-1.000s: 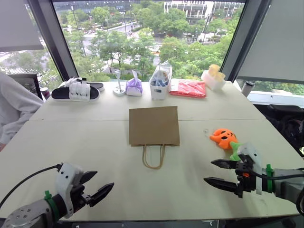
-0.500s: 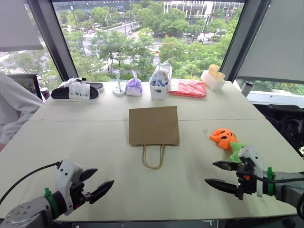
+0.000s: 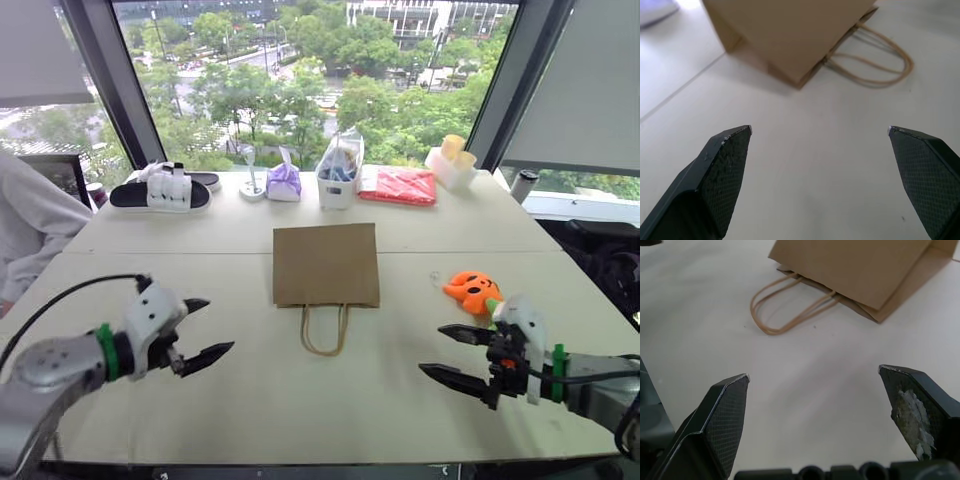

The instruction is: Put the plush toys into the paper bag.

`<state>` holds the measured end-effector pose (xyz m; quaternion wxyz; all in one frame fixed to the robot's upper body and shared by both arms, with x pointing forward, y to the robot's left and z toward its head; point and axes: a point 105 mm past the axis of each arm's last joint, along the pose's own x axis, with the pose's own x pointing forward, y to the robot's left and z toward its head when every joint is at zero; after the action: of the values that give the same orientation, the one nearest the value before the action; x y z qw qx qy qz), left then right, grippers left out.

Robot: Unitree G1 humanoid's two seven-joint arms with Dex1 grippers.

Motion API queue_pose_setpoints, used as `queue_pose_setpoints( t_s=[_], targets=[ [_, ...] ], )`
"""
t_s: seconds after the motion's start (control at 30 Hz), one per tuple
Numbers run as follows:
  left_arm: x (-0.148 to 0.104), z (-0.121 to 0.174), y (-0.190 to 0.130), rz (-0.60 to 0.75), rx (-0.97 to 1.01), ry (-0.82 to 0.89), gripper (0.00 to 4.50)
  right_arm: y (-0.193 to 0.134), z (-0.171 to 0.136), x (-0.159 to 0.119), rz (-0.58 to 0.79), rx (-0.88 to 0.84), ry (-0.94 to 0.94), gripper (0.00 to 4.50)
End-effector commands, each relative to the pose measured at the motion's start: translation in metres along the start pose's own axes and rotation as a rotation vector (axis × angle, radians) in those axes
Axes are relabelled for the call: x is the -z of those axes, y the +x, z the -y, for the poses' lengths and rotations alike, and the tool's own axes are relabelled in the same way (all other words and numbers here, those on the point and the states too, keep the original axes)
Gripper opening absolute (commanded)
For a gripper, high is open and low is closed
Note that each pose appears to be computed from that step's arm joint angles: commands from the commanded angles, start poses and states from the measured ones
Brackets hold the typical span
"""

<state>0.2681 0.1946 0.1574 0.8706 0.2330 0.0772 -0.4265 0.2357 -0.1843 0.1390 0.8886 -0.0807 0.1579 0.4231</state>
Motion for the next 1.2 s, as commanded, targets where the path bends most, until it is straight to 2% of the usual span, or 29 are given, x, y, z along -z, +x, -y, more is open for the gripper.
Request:
queue_pose_setpoints(
  t_s=[0.03,0.1,0.23,0.3,0.4,0.6,0.8,1.2],
  targets=[
    [0.013,-0.004,0.023,-0.034,0.111,0.191,4.50,0.010,-0.016,-0.008,0.030,-0.016,-0.031,4.48],
    [0.020,-0.010,0.044,-0.025,0.148,0.295,4.50,0.016,-0.020,-0.008,0.045,-0.008,-0.030,4.48],
    [0.024,-0.019,0.070,0.012,0.176,0.396,4.50,0.022,-0.023,-0.008,0.058,0.007,-0.026,4.48],
    [0.015,-0.021,0.097,0.054,0.208,0.451,4.50,0.024,-0.024,-0.008,0.069,0.023,-0.020,4.48],
    [0.005,-0.022,0.115,0.097,0.240,0.480,4.50,0.025,-0.025,-0.006,0.077,0.043,-0.011,4.48],
    [-0.011,-0.021,0.129,0.149,0.279,0.532,4.50,0.024,-0.025,-0.002,0.078,0.080,0.000,4.48],
    [-0.010,-0.015,0.136,0.145,0.308,0.651,4.50,0.025,-0.022,-0.004,0.096,0.113,0.001,4.48],
    [-0.022,-0.002,0.163,0.213,0.277,0.667,4.50,0.026,-0.018,-0.006,0.115,0.151,0.008,4.48]
  ],
)
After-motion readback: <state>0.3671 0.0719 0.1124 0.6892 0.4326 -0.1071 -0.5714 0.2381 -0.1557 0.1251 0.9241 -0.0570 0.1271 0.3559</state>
